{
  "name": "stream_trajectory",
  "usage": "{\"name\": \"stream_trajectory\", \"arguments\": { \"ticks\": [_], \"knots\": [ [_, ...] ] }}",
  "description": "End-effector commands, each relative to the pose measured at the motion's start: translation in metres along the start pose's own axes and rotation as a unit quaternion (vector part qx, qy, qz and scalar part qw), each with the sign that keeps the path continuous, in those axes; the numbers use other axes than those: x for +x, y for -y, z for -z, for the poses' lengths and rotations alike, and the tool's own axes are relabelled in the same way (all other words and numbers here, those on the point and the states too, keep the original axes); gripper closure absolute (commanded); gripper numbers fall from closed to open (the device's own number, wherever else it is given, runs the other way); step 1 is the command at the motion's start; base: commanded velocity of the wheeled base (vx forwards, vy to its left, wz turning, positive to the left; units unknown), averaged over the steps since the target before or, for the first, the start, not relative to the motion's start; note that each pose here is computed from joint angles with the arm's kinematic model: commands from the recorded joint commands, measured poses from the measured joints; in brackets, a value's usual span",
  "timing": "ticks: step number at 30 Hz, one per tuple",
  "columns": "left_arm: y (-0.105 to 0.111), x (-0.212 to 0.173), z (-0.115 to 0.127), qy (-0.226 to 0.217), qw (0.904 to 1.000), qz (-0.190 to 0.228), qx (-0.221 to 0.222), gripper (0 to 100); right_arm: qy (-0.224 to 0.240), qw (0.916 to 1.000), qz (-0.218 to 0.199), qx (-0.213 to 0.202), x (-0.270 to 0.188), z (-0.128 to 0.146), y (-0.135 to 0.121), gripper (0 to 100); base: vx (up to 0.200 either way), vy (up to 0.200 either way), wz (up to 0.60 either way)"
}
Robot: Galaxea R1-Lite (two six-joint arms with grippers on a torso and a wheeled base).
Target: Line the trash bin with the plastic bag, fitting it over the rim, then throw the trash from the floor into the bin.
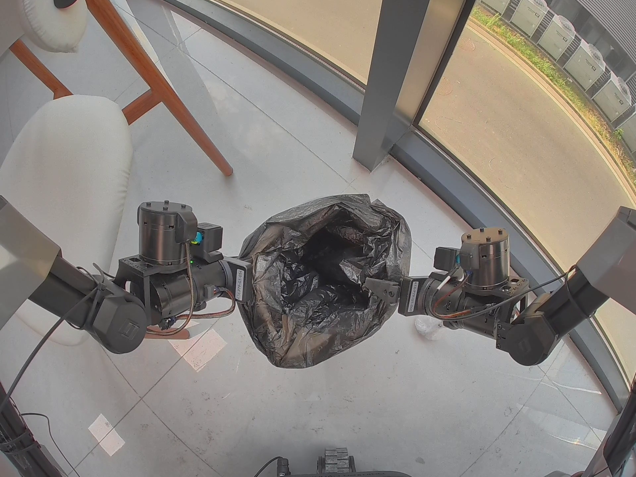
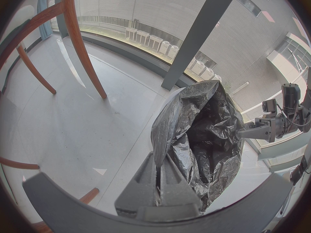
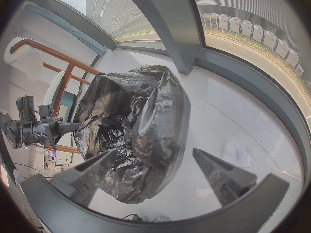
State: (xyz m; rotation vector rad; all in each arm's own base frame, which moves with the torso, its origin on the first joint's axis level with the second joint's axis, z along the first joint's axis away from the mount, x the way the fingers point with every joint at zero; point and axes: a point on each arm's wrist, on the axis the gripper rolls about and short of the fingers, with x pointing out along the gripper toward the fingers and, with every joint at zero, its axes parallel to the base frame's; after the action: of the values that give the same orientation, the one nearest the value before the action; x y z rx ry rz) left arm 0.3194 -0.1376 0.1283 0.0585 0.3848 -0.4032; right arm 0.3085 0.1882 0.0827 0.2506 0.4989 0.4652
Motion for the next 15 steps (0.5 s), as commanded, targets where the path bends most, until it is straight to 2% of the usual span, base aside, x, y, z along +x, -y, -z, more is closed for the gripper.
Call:
{"name": "stream_trajectory", "arguments": {
  "ticks": [1,10,15],
  "knots": [
    [0.000,0.000,0.001,-0.001,1.0000,-0.001,0.000,100,-0.005,1.0000,0.006,0.001,0.007,0.003,0.004,100,0.000,0.000,0.00],
    [-0.002,0.000,0.001,-0.002,1.0000,-0.002,-0.001,100,0.017,0.9998,0.009,0.003,-0.009,-0.011,0.008,100,0.000,0.000,0.00],
    [-0.002,0.001,0.001,-0.002,1.0000,-0.003,-0.001,100,0.024,0.9992,0.029,0.011,-0.022,-0.018,0.023,100,0.000,0.000,0.00]
  ]
}}
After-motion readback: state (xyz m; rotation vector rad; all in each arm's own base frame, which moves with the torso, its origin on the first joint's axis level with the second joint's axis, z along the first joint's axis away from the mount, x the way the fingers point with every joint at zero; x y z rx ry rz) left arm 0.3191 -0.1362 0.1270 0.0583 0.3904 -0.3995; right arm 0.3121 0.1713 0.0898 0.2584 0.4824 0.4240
